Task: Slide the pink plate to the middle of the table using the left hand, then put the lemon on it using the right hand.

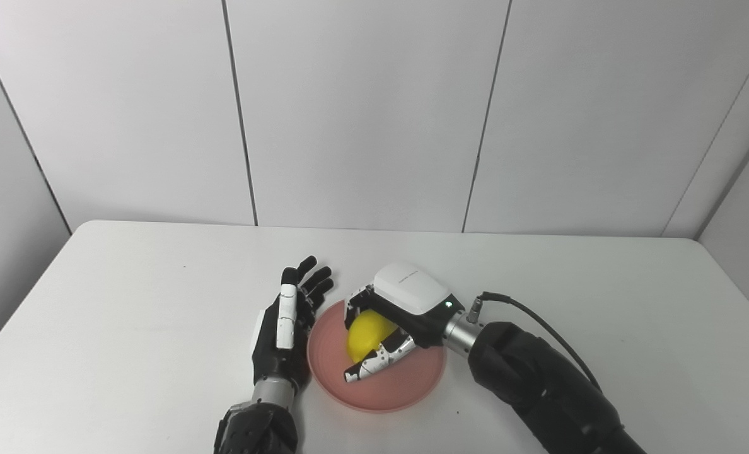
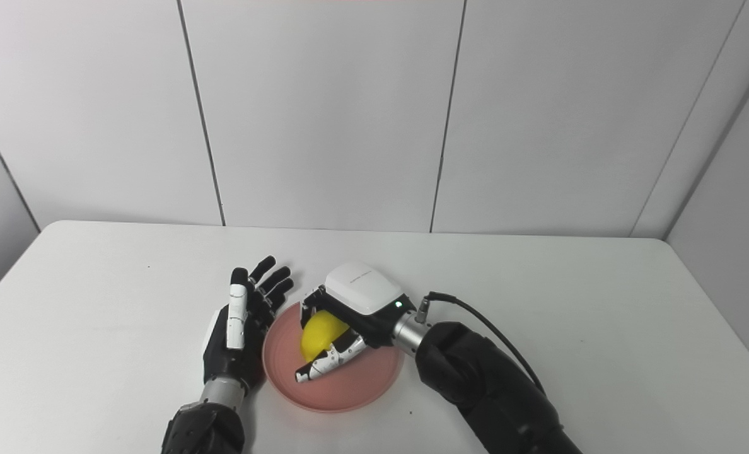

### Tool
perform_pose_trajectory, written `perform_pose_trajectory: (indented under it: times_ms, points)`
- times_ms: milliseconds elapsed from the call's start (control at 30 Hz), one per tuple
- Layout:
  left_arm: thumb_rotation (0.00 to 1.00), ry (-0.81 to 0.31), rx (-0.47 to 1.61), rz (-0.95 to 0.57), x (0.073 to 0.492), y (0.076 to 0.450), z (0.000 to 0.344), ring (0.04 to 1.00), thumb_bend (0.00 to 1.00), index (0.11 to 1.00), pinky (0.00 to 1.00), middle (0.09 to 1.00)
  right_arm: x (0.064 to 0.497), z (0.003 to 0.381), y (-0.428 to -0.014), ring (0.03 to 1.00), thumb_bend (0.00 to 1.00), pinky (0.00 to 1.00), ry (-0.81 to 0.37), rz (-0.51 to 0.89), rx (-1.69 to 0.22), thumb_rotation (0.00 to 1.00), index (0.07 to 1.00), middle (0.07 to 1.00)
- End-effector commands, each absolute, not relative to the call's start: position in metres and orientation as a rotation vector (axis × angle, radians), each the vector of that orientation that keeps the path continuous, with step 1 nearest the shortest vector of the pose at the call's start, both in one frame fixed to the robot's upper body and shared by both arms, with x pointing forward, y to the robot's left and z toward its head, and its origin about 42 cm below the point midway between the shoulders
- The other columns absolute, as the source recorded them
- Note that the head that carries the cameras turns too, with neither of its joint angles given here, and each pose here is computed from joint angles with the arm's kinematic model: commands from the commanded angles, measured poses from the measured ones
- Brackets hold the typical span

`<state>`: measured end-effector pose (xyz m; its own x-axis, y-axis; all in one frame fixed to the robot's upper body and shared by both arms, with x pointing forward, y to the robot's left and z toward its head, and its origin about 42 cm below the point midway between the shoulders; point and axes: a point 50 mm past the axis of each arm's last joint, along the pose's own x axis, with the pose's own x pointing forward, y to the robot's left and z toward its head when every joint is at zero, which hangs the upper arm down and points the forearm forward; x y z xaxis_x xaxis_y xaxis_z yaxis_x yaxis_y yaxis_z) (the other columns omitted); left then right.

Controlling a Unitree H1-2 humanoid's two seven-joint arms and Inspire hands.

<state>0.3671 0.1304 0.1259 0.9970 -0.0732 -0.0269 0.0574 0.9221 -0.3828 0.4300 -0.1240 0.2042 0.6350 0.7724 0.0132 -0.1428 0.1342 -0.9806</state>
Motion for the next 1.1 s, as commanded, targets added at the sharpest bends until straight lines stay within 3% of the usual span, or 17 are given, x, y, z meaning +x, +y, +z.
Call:
perform_pose_trajectory:
  times_ms: [0,200,233,300,433,567,1067]
  points:
    - [0.86,0.224,-0.399,-0.013,0.3493,0.1251,0.0889,0.842,0.83,0.829,0.95,0.812,0.4352,0.2296,-0.1206,0.259,0.51,0.20,-0.724,0.686,-1.259,0.51,0.426,0.337]
    - [0.86,0.228,-0.405,-0.008,0.3493,0.1252,0.0884,0.855,0.83,0.819,0.95,0.803,0.4334,0.2335,-0.1220,0.290,0.61,0.22,-0.757,0.638,-1.267,0.52,0.456,0.384]
    - [0.85,0.228,-0.408,-0.007,0.3494,0.1253,0.0884,0.846,0.84,0.810,0.93,0.799,0.4331,0.2338,-0.1225,0.370,0.69,0.30,-0.754,0.630,-1.270,0.51,0.505,0.449]
    - [0.84,0.228,-0.408,-0.010,0.3495,0.1255,0.0883,0.840,0.84,0.807,0.93,0.801,0.4326,0.2343,-0.1235,0.436,0.77,0.39,-0.753,0.622,-1.280,0.50,0.551,0.501]
    - [0.84,0.223,-0.403,-0.017,0.3488,0.1261,0.0878,0.843,0.84,0.809,0.94,0.813,0.4319,0.2352,-0.1249,0.499,0.85,0.45,-0.754,0.616,-1.316,0.52,0.613,0.562]
    - [0.84,0.225,-0.408,-0.017,0.3484,0.1267,0.0883,0.844,0.84,0.815,0.95,0.824,0.4312,0.2357,-0.1257,0.565,0.89,0.51,-0.752,0.612,-1.334,0.56,0.638,0.618]
    - [0.85,0.231,-0.409,-0.025,0.3480,0.1276,0.0872,0.857,0.85,0.826,0.96,0.835,0.4320,0.2365,-0.1285,0.594,0.87,0.55,-0.732,0.611,-1.348,0.60,0.652,0.630]
